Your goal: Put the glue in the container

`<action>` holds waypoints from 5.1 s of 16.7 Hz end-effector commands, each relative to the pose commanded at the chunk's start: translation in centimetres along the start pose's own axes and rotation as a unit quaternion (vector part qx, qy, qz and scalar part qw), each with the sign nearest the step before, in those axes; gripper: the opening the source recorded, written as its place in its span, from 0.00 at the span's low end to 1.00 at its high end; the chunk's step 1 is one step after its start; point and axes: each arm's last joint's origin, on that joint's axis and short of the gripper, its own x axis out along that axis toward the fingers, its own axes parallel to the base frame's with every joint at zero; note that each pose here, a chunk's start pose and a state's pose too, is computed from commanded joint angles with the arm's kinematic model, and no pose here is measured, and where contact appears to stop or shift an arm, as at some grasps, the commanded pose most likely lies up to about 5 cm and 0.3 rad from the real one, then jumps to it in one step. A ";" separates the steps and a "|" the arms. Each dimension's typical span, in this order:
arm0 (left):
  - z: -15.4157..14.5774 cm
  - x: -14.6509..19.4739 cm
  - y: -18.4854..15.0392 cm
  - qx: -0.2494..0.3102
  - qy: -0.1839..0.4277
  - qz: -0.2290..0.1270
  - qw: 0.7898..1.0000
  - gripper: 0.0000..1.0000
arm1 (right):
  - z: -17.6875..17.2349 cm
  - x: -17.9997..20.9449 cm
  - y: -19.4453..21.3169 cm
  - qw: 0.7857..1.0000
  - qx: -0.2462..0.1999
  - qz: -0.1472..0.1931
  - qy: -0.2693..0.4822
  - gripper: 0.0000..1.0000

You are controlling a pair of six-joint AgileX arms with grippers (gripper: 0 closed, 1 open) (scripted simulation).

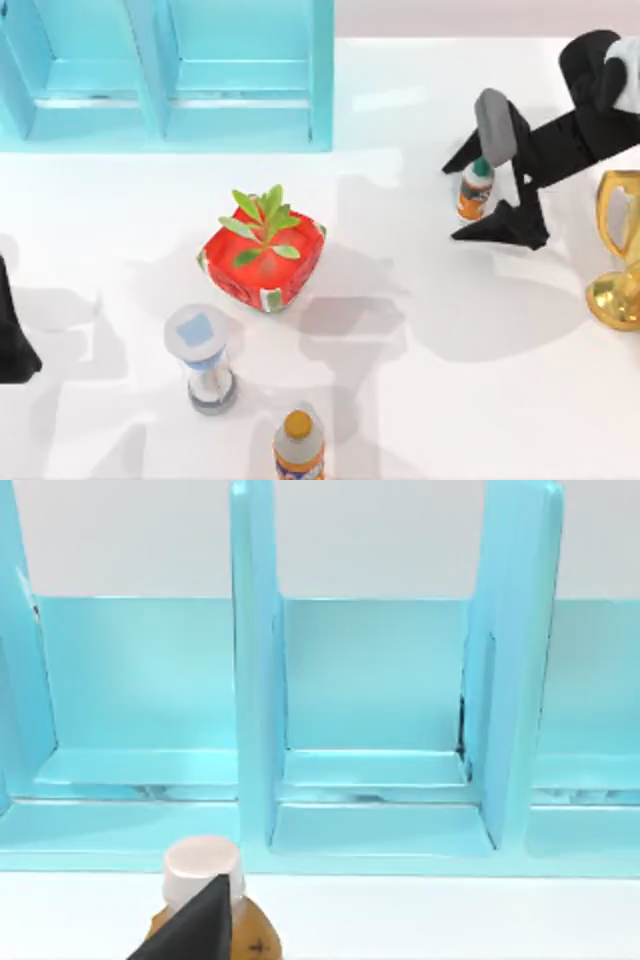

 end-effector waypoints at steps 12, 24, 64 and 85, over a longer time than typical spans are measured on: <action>0.0 0.0 0.0 0.000 0.000 0.000 1.000 1.00 | 0.0 0.1 0.1 1.000 0.002 0.000 0.000 0.55; 0.0 0.0 0.0 0.000 0.000 0.000 1.000 1.00 | 0.0 0.1 0.1 1.000 0.002 0.000 0.000 0.00; 0.0 0.0 0.0 0.000 0.000 0.000 1.000 1.00 | 4.8 -32.0 20.5 0.816 0.262 -0.515 -0.022 0.00; 0.0 0.0 0.0 0.000 0.000 0.000 1.000 1.00 | -8.0 -23.6 26.4 0.711 0.445 -0.544 -0.013 0.00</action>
